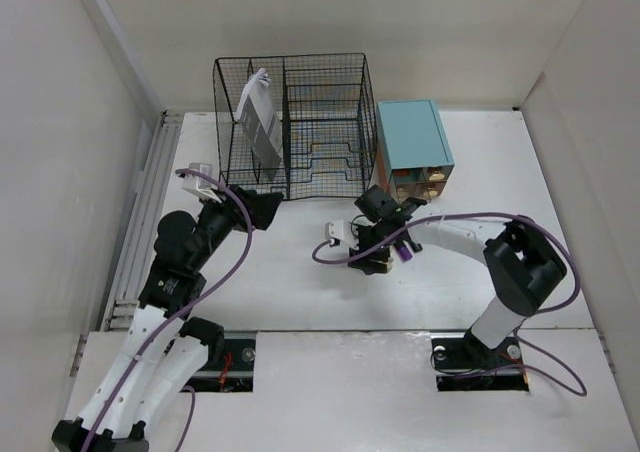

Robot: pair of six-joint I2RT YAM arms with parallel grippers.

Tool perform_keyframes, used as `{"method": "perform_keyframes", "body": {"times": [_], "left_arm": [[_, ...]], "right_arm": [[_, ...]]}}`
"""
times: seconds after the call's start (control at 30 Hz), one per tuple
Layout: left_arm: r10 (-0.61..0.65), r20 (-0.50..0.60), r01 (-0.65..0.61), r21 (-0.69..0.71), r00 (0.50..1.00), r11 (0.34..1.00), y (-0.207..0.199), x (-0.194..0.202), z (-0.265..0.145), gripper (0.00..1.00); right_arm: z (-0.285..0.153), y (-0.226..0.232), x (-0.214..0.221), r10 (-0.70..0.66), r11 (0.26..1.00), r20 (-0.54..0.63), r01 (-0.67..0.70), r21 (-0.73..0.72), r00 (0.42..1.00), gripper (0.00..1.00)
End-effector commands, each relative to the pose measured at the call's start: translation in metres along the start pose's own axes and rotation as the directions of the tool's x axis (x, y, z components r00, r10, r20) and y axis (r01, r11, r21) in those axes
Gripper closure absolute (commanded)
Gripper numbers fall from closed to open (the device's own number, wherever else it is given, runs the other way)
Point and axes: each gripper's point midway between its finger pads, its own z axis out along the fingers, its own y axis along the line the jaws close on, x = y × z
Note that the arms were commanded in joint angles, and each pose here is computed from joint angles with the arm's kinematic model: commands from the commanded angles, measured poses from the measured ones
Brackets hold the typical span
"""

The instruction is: Organize the desk

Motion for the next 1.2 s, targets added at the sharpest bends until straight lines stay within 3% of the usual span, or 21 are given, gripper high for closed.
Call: {"method": "perform_keyframes", "body": {"times": [0.0, 0.1, 0.13, 0.27, 0.5, 0.7, 0.83, 0.9, 1.0, 1.17], "left_arm": [[0.038, 0.071, -0.042, 0.052, 0.997, 0.998, -0.020, -0.025, -0.006, 0.17], [0.038, 0.071, -0.042, 0.052, 0.997, 0.998, -0.020, -0.025, -0.006, 0.17], [0.040, 0.079, -0.044, 0.057, 0.996, 0.997, -0.022, -0.029, -0.007, 0.17], [0.048, 0.072, -0.051, 0.052, 0.996, 0.997, -0.021, -0.027, -0.007, 0.17], [0.055, 0.068, -0.057, 0.038, 0.996, 0.998, -0.018, -0.026, -0.009, 0.17], [0.056, 0.076, -0.060, 0.042, 0.996, 0.997, -0.022, -0.031, -0.010, 0.17], [0.056, 0.076, -0.060, 0.042, 0.996, 0.997, -0.022, -0.031, -0.010, 0.17], [0.056, 0.076, -0.060, 0.042, 0.996, 0.997, -0.022, -0.031, -0.010, 0.17], [0.056, 0.076, -0.060, 0.042, 0.996, 0.997, -0.022, -0.031, -0.010, 0.17], [0.058, 0.079, -0.062, 0.055, 0.995, 0.997, -0.024, -0.032, -0.010, 0.17]], "right_arm": [[0.007, -0.002, -0.015, -0.015, 1.000, 0.028, 0.015, 0.009, 0.999, 0.35], [0.008, 0.001, -0.017, -0.025, 1.000, 0.029, 0.025, 0.004, 0.999, 0.52], [0.007, 0.001, -0.020, -0.025, 1.000, 0.037, 0.025, -0.002, 0.999, 0.62], [-0.008, 0.004, -0.025, -0.025, 1.000, 0.055, 0.024, 0.014, 0.998, 0.76], [-0.092, -0.021, -0.072, -0.106, 0.964, 0.182, 0.056, 0.259, 0.978, 0.77], [-0.146, -0.062, -0.065, -0.069, 0.908, 0.231, -0.035, 0.417, 0.971, 0.77], [-0.184, -0.098, -0.055, -0.009, 0.822, 0.268, -0.145, 0.550, 0.963, 0.80], [-0.205, -0.120, -0.044, 0.035, 0.739, 0.290, -0.220, 0.637, 0.956, 0.80], [-0.215, -0.142, -0.026, 0.113, 0.656, 0.337, -0.325, 0.681, 0.935, 0.81], [-0.209, -0.161, -0.007, 0.183, 0.601, 0.341, -0.379, 0.703, 0.922, 0.81]]}}
